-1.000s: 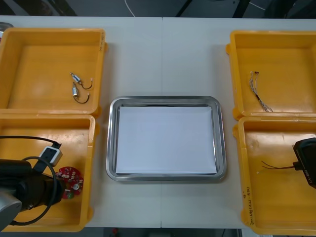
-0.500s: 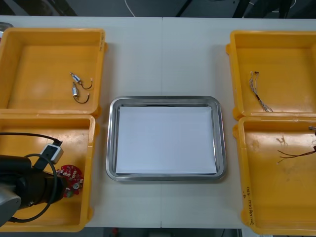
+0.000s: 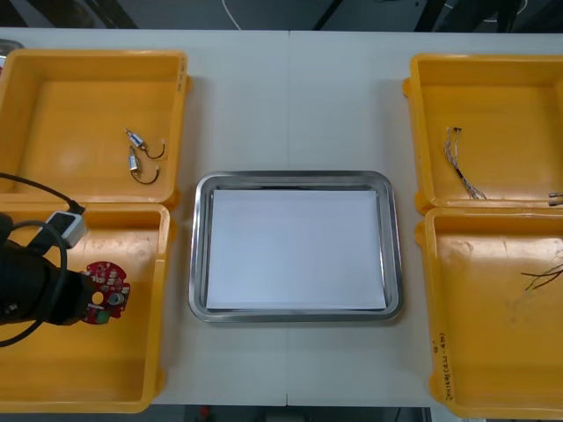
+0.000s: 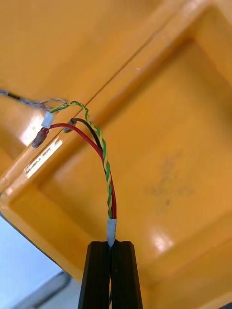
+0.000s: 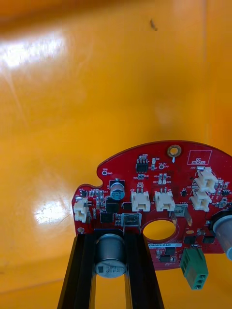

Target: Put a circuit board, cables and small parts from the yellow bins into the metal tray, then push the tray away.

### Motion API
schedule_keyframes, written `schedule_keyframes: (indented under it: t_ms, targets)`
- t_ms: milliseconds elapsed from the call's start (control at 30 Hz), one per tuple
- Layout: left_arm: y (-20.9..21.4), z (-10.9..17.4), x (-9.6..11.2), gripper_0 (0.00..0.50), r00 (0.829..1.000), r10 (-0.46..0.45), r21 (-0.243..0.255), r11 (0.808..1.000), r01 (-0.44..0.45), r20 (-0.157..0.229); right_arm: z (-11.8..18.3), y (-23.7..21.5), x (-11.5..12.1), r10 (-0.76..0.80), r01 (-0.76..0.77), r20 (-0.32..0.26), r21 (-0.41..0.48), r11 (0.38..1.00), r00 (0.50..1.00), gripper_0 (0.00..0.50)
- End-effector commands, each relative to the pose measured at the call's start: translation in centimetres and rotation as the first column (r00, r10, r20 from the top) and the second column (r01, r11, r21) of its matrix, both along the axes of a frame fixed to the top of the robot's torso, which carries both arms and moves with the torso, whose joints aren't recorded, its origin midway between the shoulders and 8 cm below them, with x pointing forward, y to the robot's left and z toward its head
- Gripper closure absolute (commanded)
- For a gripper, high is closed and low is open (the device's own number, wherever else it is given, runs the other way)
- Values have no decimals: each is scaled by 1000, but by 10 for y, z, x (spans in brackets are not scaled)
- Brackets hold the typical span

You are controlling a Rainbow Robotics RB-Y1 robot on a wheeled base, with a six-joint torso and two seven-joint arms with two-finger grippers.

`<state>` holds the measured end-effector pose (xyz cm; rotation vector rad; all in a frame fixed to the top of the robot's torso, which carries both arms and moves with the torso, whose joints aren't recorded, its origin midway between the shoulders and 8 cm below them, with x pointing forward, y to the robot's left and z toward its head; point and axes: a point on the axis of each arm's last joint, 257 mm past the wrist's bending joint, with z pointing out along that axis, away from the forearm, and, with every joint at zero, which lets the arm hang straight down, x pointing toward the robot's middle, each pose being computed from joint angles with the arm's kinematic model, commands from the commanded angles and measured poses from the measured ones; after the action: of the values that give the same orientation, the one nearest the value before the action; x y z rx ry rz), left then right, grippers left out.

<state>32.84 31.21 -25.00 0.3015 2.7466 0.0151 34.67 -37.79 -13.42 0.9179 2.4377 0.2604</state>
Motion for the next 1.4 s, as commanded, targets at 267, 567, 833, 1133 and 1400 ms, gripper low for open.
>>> schedule_keyframes:
  t_ms: [267, 567, 833, 1133, 1400]
  targets:
    - [-23, 79, 23, 500, 987, -162, 75, 984, 161, 19, 34, -2, -16, 384, -388, -69, -243, 889, 921, 500]
    - [-71, 99, 46, 500, 974, -227, 92, 971, 223, 31, 35, 0, -17, 556, -563, -131, -350, 749, 821, 500]
    - [-122, 97, 55, 499, 969, -247, 54, 968, 245, 25, 36, 3, -19, 657, -671, -200, -413, 616, 726, 500]
    - [-168, 75, 60, 498, 957, -290, 93, 954, 287, 21, 34, 9, -19, 726, -741, -243, -436, 510, 643, 500]
    - [-201, 50, 66, 500, 959, -281, 66, 958, 280, 22, 32, 14, -20, 744, -760, -254, -434, 483, 618, 500]
